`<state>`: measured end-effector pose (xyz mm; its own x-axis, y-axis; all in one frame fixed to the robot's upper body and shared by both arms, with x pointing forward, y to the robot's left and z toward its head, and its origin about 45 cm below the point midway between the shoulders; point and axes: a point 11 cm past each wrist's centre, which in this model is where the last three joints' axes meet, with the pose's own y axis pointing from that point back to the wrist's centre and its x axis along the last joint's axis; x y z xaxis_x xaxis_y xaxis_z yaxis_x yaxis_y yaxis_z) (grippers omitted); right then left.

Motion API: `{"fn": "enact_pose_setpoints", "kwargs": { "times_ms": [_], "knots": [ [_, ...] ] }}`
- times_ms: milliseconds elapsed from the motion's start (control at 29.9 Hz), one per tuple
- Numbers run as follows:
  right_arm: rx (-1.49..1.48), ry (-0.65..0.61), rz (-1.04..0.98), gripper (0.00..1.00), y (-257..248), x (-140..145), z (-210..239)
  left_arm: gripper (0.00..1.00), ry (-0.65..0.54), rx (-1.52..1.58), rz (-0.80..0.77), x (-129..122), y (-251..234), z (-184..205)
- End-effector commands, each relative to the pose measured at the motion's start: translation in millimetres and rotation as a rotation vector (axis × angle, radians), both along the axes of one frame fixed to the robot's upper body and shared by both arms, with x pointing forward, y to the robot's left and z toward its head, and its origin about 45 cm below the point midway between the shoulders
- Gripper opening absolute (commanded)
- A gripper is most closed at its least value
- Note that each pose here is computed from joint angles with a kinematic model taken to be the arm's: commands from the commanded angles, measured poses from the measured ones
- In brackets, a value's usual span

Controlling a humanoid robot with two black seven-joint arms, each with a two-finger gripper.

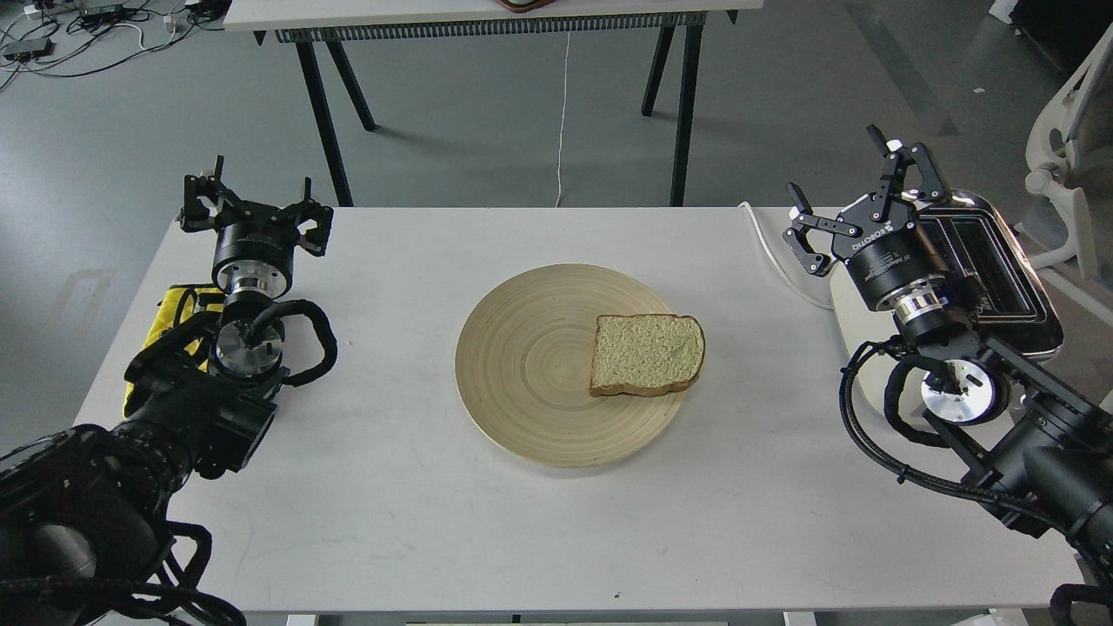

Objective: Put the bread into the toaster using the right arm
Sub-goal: 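Raise the right gripper and swing it toward the bread on the plate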

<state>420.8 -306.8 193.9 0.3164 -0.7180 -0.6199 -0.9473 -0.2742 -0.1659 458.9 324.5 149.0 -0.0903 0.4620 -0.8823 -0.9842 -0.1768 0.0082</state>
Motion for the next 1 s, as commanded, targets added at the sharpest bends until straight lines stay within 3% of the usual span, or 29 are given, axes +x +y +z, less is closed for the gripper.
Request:
{"fn": "enact_pose_setpoints", "kwargs": {
  "times_ms": [0, 368, 703, 836, 970],
  "knots": [
    [0.001, -0.005, 0.001, 1.0, 0, 0, 2, 1.0, -0.002, 0.0, 0.001, 0, 0, 1],
    [-0.054, -0.046, 0.058, 1.0, 15, 5, 14, 1.0, -0.002, -0.002, -0.002, 0, -1, 1],
    [-0.989, -0.123, -0.053, 0.99, 54, 12, 0, 1.0, 0.0, -0.001, -0.001, 0, -1, 0],
    [-1.311, -0.176, -0.08, 0.99, 58, -5, -30, 1.0, -0.001, -0.001, -0.001, 0, -1, 0],
    [-1.434, -0.186, -0.006, 0.99, 62, -28, -62, 1.0, 0.0, 0.0, 0.0, 0, 0, 0]
  ]
}}
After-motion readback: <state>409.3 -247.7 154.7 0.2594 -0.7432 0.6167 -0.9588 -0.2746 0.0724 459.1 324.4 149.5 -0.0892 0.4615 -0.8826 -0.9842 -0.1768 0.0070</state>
